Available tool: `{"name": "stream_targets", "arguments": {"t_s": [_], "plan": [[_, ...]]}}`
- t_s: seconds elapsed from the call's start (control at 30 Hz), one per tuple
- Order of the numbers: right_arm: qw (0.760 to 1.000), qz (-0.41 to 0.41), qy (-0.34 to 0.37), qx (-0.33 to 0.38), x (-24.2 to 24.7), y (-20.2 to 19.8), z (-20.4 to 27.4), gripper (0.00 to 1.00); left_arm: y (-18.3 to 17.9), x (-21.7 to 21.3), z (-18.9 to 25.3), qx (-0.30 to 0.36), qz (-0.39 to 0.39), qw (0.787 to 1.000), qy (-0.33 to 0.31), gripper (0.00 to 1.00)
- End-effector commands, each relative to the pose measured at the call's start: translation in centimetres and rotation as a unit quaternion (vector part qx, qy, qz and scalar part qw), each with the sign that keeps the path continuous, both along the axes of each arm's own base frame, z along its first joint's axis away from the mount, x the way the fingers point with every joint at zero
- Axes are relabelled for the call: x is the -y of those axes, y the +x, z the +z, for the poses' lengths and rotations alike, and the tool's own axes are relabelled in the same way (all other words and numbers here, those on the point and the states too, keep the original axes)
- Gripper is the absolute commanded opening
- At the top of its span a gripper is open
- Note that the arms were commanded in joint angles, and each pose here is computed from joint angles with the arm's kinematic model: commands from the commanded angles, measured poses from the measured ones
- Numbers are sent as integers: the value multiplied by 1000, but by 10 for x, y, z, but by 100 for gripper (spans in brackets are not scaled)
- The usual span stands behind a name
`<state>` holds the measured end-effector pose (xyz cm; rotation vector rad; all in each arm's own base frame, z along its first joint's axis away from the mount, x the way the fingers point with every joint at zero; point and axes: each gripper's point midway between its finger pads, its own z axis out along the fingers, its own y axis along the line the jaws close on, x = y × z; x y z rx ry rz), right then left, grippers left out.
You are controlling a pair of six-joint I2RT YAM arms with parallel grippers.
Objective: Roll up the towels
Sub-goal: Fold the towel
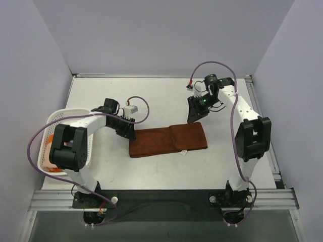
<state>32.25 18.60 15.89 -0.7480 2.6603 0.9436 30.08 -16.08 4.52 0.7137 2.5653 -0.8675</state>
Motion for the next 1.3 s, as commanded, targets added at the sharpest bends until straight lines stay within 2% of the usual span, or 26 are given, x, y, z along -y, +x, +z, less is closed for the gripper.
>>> {"name": "stream_targets", "arguments": {"t_s": [0.0, 0.1, 0.23, 0.33, 0.4, 0.47, 0.53, 0.57, 0.63, 0.67, 0.77, 0.87, 0.9, 0.97, 1.0, 1.13, 1.27], "plan": [[992, 4, -101, -69, 32, -12, -63, 25, 0, 2, 13, 22, -9, 1000, -2, 45], [982, -2, -163, -94, 58, -7, -101, 26, -3, -1, -1, 10, -11, 1000, 26, 38], [973, -17, -189, -131, 72, -8, -132, 22, -1, -6, -14, -8, -9, 999, 51, 33], [971, -16, -173, -162, 65, -29, -142, 22, 11, -17, -31, -8, -4, 995, 99, 24], [969, -10, -163, -186, 60, -49, -147, 24, 17, -22, -48, -26, -8, 992, 122, 22], [970, 4, -147, -195, 48, -64, -144, 25, 42, -24, -55, -18, -9, 990, 142, 20], [968, 41, -108, -224, 24, -96, -140, 27, 68, -25, -55, -2, -8, 987, 158, 19], [970, 56, -85, -223, 13, -107, -129, 29, 107, -20, -43, 30, 0, 987, 155, 19], [968, 111, -39, -222, -16, -135, -104, 37, 135, -15, -36, 38, 4, 988, 147, 20], [969, 124, -24, -214, -22, -139, -93, 40, 165, -9, -8, 77, 11, 989, 127, 27], [976, 117, 22, -181, -31, -131, -57, 45, 181, 4, 37, 112, 9, 990, 88, 42], [985, 79, 32, -153, -20, -110, -42, 46, 167, 12, 73, 129, 9, 990, 56, 44], [987, 57, 27, -146, -9, -99, -44, 46, 149, 15, 65, 103, 9, 994, 45, 44], [989, 30, -11, -143, 9, -86, -60, 45, 132, 19, 70, 100, 8, 994, 34, 44], [989, 15, -21, -148, 17, -81, -66, 45, 113, 22, 53, 70, 6, 997, 34, 44], [981, 3, -60, -184, 27, -79, -101, 43, 92, 31, 30, 46, 4, 998, 34, 44], [973, 9, -74, -219, 29, -89, -121, 40, 87, 39, 12, 26, 4, 999, 29, 44]]}}
